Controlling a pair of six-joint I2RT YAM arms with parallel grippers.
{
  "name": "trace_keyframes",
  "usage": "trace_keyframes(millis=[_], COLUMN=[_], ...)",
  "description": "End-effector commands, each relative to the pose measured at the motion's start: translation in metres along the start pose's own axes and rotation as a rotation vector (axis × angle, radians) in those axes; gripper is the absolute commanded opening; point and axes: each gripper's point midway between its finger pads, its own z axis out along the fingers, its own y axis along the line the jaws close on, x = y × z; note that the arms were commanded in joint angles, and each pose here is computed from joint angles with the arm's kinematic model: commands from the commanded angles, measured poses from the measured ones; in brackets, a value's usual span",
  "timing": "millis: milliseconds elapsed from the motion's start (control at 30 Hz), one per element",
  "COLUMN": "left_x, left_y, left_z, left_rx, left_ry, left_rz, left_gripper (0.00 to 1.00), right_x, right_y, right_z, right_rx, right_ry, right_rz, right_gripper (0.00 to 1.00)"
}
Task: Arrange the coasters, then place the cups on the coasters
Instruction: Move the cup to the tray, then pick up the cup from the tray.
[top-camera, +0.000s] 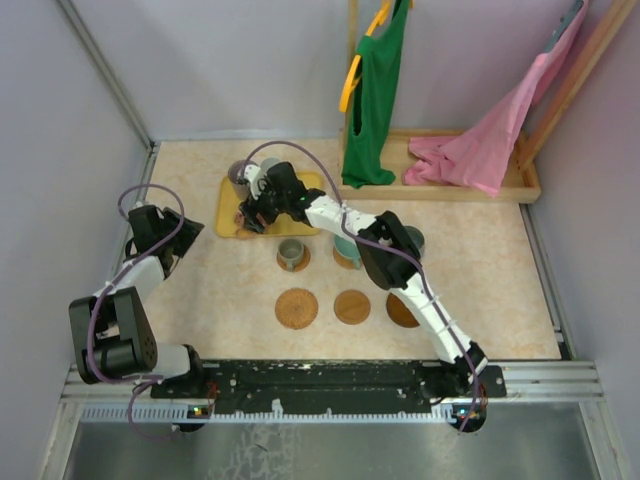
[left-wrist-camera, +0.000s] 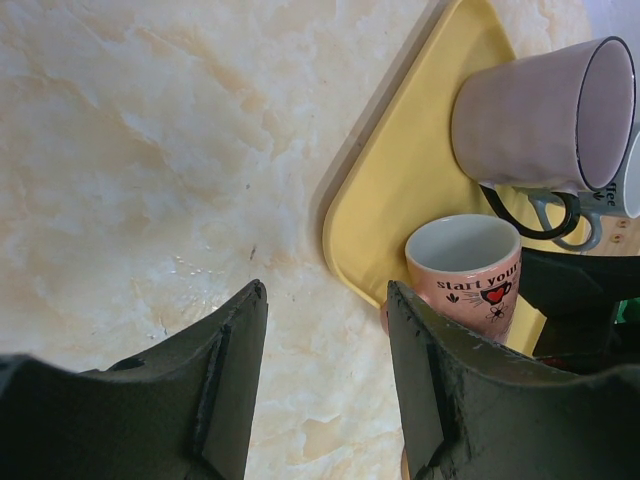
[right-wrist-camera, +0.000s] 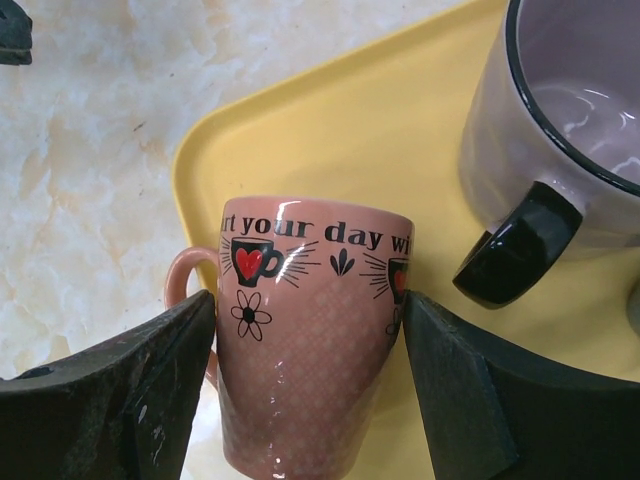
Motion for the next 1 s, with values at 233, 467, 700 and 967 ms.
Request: trace_keyframes(millis=[233, 467, 700, 967], left_x=[-0.009, -0.008, -0.008, -0.008], left_y=[-0.007, -0.008, -0.008, -0.007], left_z=[-0.002, -0.002, -0.001, -0.001], left_rx=[0.035, 0.036, 0.037, 0.036], left_ry=[-0.030, -0.027, -0.025, -0.023], left_rz=[-0.003, -0.002, -0.005, -0.005], left_gripper=[0.57, 0.57, 0.57, 0.57], right_x=[-0.024, -0.019, -0.015, -0.026], right_y=[0.005, 0.006, 0.006, 0.012], right_z=[0.008, 0.012, 0.011, 0.001], right_rx=[-0.009, -0.017, -0.013, -0.009], right_ry=[-0.045, -0.036, -0.024, -0.080], right_rz=[-0.071, -0.067, -0.062, -0.039], right_gripper=[0.74, 0.49, 0.31, 0.00])
